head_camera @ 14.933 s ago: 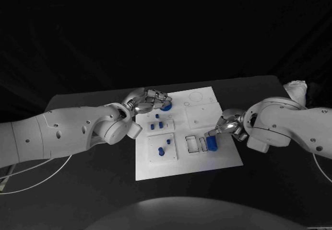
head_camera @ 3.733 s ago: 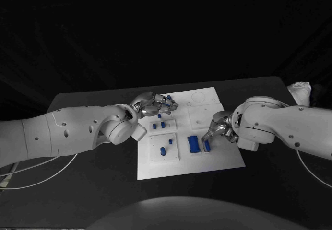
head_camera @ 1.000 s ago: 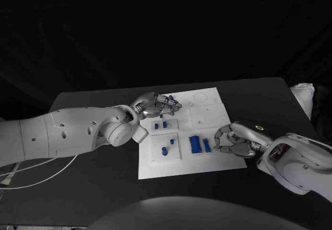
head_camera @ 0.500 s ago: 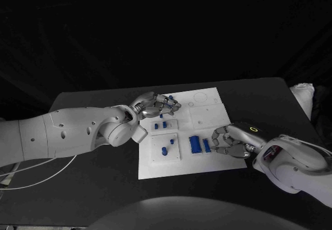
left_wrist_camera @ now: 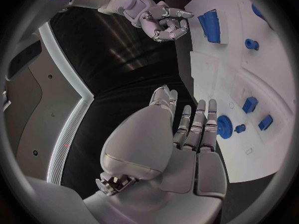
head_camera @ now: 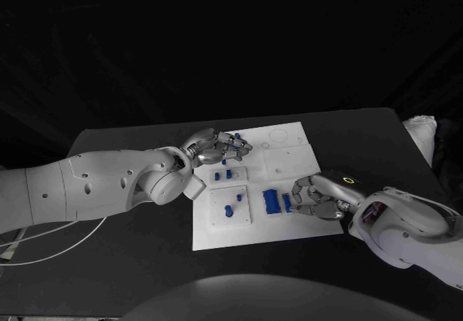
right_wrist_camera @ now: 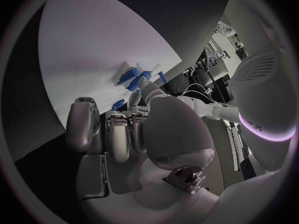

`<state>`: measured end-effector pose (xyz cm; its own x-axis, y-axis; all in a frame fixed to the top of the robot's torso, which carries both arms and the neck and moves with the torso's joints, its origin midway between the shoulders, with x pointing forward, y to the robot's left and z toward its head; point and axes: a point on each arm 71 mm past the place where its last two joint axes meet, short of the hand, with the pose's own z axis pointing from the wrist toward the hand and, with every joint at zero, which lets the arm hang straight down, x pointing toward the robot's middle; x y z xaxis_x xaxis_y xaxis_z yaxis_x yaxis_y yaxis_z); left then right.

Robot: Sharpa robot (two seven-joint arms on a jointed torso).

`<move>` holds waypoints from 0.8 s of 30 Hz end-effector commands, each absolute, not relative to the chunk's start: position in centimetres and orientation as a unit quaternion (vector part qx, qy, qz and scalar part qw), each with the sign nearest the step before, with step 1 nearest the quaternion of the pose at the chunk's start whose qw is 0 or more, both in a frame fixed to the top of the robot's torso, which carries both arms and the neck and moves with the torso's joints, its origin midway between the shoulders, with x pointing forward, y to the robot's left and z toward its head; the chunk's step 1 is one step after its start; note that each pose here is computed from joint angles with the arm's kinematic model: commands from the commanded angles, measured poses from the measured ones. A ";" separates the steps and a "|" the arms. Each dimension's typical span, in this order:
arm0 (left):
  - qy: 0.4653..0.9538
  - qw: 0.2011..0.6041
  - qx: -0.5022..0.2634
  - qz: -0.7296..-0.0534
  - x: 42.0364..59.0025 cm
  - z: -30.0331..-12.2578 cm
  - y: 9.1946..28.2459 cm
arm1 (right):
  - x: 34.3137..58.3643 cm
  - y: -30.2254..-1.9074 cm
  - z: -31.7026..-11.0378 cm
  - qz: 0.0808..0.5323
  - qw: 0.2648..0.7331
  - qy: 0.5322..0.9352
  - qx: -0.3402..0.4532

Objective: Assemble the parts on the task board

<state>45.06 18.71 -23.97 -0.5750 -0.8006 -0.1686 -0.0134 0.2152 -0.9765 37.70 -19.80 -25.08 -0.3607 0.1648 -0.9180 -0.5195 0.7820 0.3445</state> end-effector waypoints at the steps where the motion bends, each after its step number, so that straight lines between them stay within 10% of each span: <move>1: 0.692 0.354 -0.289 -0.559 45.0 -23.9 18.5 | 37.8 -19.8 -25.5 0.294 0.545 0.775 -0.121; 24: 0.695 0.350 -0.289 -0.558 45.1 -24.0 18.4 | 37.9 -20.0 -26.3 0.277 0.555 0.778 -0.099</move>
<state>45.11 18.67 -24.03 -0.5758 -0.8000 -0.1685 -0.0161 0.2172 -0.9760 37.90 -19.96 -26.31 -0.3751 0.1538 -0.9141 -0.4743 0.8155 0.3318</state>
